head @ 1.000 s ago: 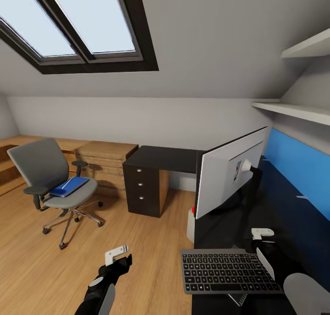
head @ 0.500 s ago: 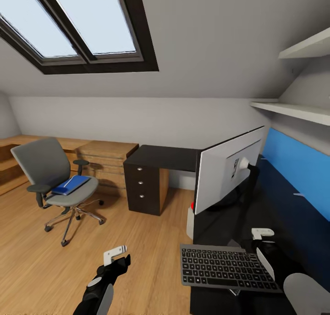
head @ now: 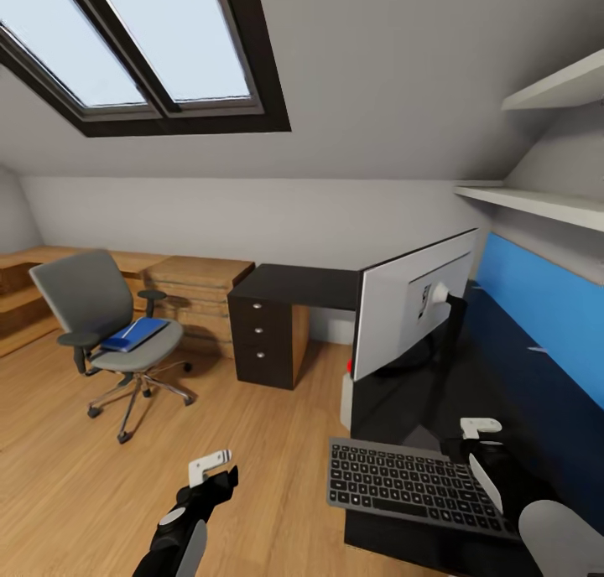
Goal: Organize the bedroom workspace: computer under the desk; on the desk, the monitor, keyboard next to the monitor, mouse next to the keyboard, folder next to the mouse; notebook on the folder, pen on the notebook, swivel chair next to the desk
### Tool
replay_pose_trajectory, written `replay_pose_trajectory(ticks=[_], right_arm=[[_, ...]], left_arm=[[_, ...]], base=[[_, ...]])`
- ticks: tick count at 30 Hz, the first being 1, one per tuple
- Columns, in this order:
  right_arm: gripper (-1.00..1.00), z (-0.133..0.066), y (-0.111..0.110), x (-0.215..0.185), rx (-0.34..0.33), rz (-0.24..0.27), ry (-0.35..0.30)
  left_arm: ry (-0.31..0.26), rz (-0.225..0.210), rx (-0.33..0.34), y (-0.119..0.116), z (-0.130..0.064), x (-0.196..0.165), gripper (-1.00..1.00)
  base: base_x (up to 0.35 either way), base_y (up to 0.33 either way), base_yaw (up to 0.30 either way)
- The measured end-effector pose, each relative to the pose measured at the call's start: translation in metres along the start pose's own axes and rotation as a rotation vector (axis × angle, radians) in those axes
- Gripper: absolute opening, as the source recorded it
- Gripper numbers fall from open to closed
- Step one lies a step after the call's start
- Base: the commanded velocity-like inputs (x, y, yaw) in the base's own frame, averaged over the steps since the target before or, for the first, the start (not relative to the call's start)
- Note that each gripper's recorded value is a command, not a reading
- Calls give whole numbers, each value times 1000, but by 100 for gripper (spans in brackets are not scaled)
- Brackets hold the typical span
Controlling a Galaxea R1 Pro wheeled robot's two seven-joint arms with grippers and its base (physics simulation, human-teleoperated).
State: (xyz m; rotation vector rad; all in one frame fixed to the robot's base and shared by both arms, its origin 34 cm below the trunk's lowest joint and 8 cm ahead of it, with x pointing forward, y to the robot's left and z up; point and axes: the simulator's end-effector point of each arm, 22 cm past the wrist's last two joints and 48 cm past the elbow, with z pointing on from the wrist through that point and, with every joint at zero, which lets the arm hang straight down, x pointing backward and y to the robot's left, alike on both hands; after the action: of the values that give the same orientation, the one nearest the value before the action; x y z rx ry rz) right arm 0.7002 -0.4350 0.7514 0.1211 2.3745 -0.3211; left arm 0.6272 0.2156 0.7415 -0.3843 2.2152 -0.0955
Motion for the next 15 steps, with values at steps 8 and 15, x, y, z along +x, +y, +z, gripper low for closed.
replay_pose_trajectory(ticks=[8, 15], right_arm=[[100, 0, 0, 0, 0, -1, -1], [100, 0, 0, -1, 1, -2, -2]], left_arm=[[0, 1, 0, 0, 0, 0, 100], [1, 1, 0, 0, 0, 0, 100]], base=[[-115, 0, 0], [-164, 0, 0]])
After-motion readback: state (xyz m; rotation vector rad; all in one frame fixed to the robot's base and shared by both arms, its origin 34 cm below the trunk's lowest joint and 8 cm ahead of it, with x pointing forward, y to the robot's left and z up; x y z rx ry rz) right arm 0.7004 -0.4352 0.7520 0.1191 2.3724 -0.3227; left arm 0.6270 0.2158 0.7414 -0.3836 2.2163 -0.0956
